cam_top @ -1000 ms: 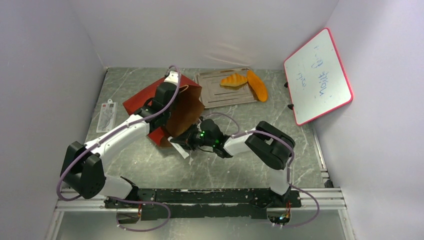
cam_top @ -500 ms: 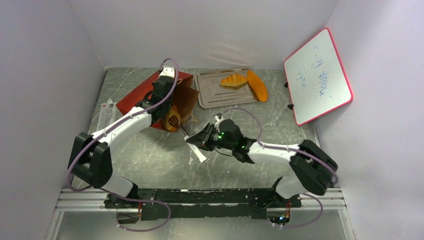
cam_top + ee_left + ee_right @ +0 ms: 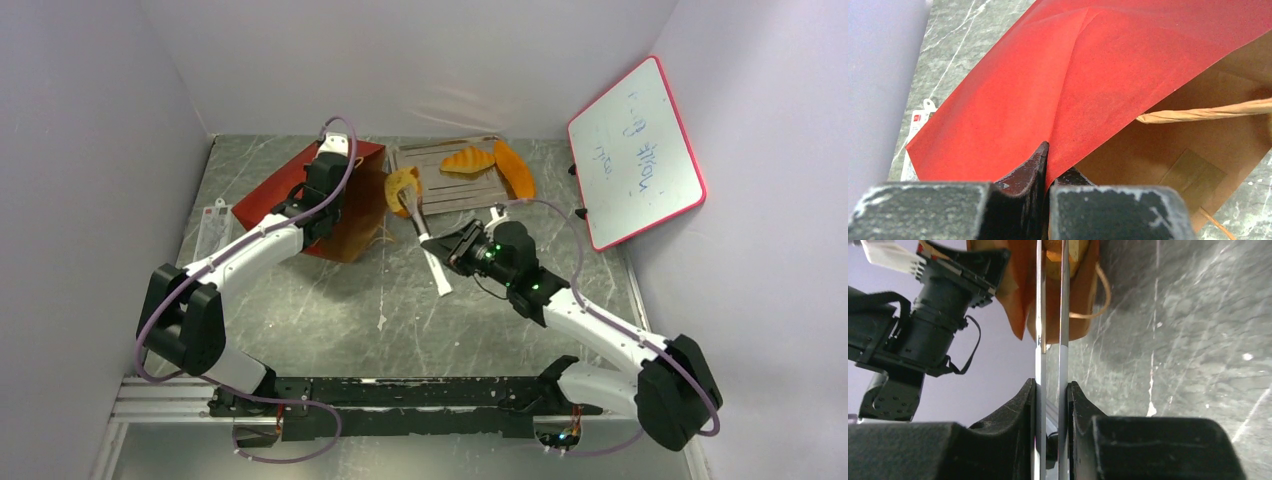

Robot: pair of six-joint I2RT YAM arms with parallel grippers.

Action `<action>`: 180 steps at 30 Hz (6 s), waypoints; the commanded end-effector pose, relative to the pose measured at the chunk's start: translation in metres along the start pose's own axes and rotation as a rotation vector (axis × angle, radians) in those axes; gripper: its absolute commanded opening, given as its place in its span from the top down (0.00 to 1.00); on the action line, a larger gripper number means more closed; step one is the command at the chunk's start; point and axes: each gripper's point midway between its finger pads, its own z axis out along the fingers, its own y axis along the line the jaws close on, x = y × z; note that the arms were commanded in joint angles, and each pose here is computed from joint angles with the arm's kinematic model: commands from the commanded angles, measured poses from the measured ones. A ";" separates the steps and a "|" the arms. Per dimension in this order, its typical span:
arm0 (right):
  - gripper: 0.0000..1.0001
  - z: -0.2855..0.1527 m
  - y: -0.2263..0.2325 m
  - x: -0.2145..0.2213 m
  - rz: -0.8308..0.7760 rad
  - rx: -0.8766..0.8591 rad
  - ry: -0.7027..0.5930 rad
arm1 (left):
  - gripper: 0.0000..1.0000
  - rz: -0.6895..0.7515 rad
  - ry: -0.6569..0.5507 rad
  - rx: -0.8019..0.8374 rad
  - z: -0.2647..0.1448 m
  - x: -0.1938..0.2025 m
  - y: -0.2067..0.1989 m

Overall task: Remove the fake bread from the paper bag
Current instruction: Take out the fake bread from the paper bag, then place the fake bread in the container, then take out the fake bread from the paper bag.

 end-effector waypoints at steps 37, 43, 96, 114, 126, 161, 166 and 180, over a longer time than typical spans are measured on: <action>0.94 0.038 -0.098 -0.203 0.233 0.001 -0.399 | 0.93 -0.041 -0.018 0.030 -0.007 0.003 0.001; 0.79 0.045 -0.122 -0.202 0.298 -0.003 -0.364 | 0.93 -0.037 -0.026 0.037 -0.010 0.000 -0.002; 0.54 -0.028 -0.122 -0.188 0.167 0.182 -0.433 | 0.93 -0.030 -0.074 0.055 -0.025 -0.020 0.000; 0.55 -0.032 0.002 -0.100 -0.074 -0.001 -0.224 | 0.93 0.033 -0.116 0.214 -0.038 -0.017 -0.017; 0.56 0.006 0.029 0.032 -0.082 -0.074 0.077 | 0.93 0.029 -0.127 0.203 -0.043 -0.029 -0.012; 0.56 0.123 -0.001 0.087 0.107 0.052 0.189 | 0.93 -0.006 -0.141 0.223 -0.051 -0.027 -0.016; 0.56 0.126 -0.012 0.090 0.134 0.089 0.179 | 0.93 -0.021 -0.129 0.213 -0.049 -0.022 -0.017; 0.55 0.146 -0.022 0.088 0.177 0.088 0.129 | 0.93 -0.023 -0.110 0.242 -0.055 -0.010 -0.030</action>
